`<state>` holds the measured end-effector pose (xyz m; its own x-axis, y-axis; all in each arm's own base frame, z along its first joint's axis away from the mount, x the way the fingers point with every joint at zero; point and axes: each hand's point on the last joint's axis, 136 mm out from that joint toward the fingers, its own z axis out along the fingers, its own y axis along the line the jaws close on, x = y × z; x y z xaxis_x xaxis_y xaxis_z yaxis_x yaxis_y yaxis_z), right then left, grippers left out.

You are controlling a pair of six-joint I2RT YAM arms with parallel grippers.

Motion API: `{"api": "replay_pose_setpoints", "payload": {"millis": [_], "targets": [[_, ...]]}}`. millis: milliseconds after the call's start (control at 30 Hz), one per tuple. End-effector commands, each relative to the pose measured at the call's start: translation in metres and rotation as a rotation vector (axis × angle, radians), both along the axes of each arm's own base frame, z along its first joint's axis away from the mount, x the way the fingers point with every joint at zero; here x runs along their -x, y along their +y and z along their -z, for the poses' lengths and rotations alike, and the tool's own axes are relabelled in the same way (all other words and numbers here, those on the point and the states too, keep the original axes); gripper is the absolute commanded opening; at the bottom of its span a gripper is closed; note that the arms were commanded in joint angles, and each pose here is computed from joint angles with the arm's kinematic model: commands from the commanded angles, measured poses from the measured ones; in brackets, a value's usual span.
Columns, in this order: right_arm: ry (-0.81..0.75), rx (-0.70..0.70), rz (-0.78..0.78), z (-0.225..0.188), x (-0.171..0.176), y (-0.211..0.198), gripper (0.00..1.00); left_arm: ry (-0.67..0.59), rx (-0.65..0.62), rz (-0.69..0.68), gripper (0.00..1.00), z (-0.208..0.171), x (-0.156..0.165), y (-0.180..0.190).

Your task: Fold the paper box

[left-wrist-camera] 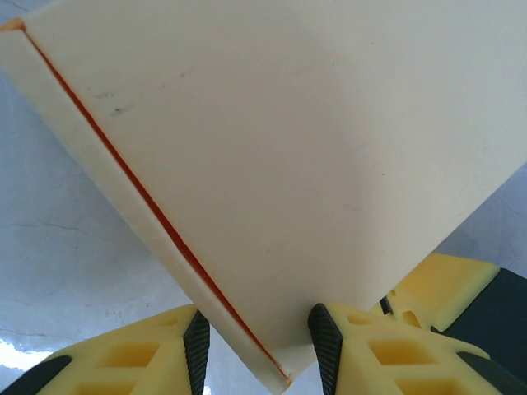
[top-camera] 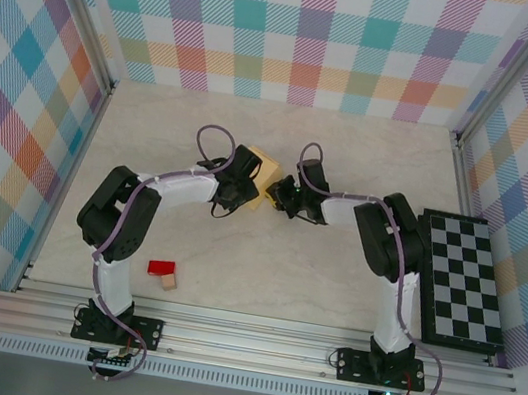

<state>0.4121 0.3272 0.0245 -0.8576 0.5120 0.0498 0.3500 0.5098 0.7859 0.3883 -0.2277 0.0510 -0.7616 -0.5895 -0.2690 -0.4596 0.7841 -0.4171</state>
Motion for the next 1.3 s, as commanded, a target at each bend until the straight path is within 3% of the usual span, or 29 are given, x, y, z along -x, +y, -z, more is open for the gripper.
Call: {"api": "replay_pose_setpoints", "payload": {"millis": [0,433,600,867,1100,1267], "targets": [[0.143,0.083,-0.096,0.030,0.034,-0.011,0.15,0.211,-0.099,0.051,0.41,0.039,0.042,0.020],[0.051,0.234,-0.159,-0.012,0.044,-0.057,0.16,0.148,-0.097,0.032,0.44,-0.008,0.023,0.033],[0.024,0.262,-0.152,-0.027,0.041,-0.074,0.16,0.076,-0.119,0.064,0.46,-0.046,0.011,0.036],[0.007,0.265,-0.148,-0.039,0.025,-0.076,0.15,-0.067,-0.082,0.179,0.54,-0.103,-0.039,0.048],[0.001,0.227,-0.144,-0.034,0.005,-0.063,0.13,-0.094,-0.162,0.396,0.61,-0.060,-0.111,0.052],[0.013,0.216,-0.141,-0.027,0.003,-0.061,0.13,-0.122,0.012,0.511,0.65,-0.039,-0.134,0.026]]}}
